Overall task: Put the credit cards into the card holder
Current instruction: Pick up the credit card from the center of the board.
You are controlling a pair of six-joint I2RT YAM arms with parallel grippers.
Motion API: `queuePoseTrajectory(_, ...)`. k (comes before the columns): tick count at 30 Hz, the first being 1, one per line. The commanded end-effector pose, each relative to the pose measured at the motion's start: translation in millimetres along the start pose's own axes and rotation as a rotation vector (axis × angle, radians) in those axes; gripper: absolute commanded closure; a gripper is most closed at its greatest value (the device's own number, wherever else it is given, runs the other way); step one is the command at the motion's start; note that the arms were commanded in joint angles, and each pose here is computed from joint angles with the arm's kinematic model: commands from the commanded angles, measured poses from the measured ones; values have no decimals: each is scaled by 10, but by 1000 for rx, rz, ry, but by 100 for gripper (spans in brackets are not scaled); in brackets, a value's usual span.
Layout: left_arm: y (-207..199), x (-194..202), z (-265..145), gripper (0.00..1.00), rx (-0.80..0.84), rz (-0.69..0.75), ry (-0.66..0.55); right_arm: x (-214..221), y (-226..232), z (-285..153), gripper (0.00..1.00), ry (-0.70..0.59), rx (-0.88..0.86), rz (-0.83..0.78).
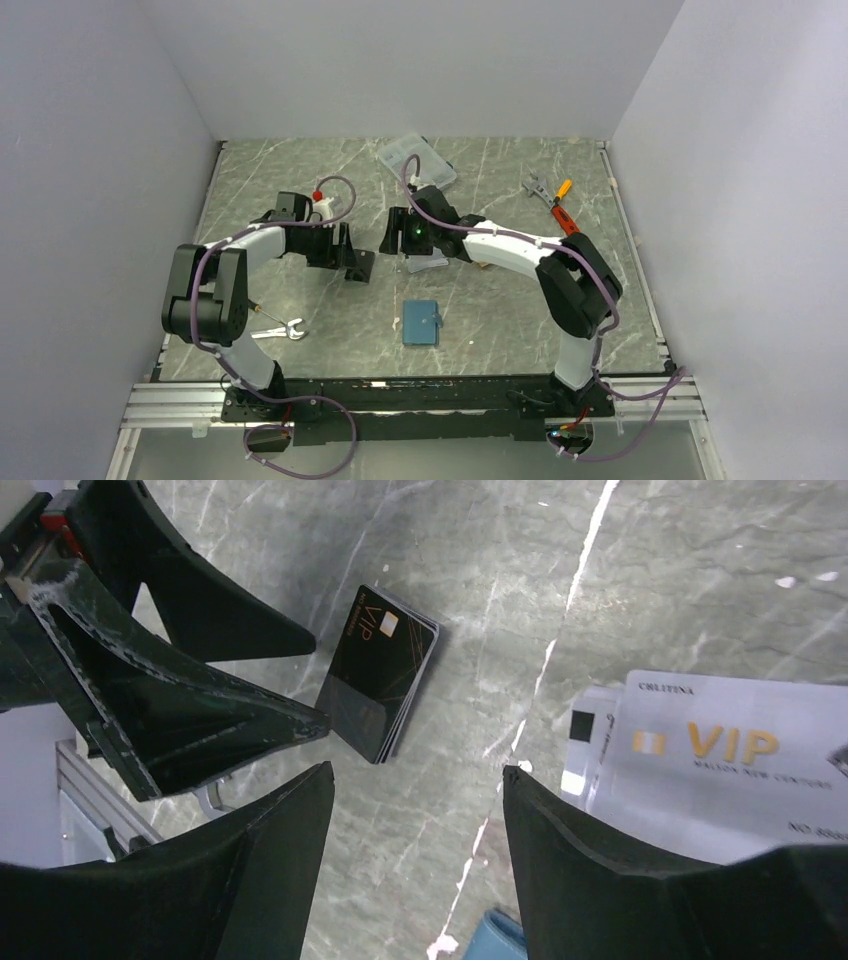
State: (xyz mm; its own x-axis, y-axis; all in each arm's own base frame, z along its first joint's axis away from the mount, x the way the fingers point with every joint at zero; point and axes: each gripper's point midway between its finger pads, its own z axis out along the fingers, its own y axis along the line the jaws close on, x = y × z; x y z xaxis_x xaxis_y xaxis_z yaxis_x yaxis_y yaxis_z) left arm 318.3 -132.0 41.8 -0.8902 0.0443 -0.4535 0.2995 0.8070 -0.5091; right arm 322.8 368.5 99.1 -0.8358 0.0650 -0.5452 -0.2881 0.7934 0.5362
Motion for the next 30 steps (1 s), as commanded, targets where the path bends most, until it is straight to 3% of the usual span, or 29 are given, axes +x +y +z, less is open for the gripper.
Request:
queuePoseTrajectory(1, 7, -120, 82, 24, -33, 73, 6, -154, 298, 140, 36, -15, -130, 39)
queuePoseTrajectory(8, 28, -87, 228, 39, -61, 98, 80, -23, 255, 345, 38, 26, -150, 72)
queuePoseTrajectory(20, 135, -80, 240, 55, -146, 139, 133, 266, 130, 560, 39, 100, -173, 131)
queuePoseTrajectory(30, 85, -48, 282, 87, -111, 141, 158, 374, 36, 693, 39, 123, -157, 147)
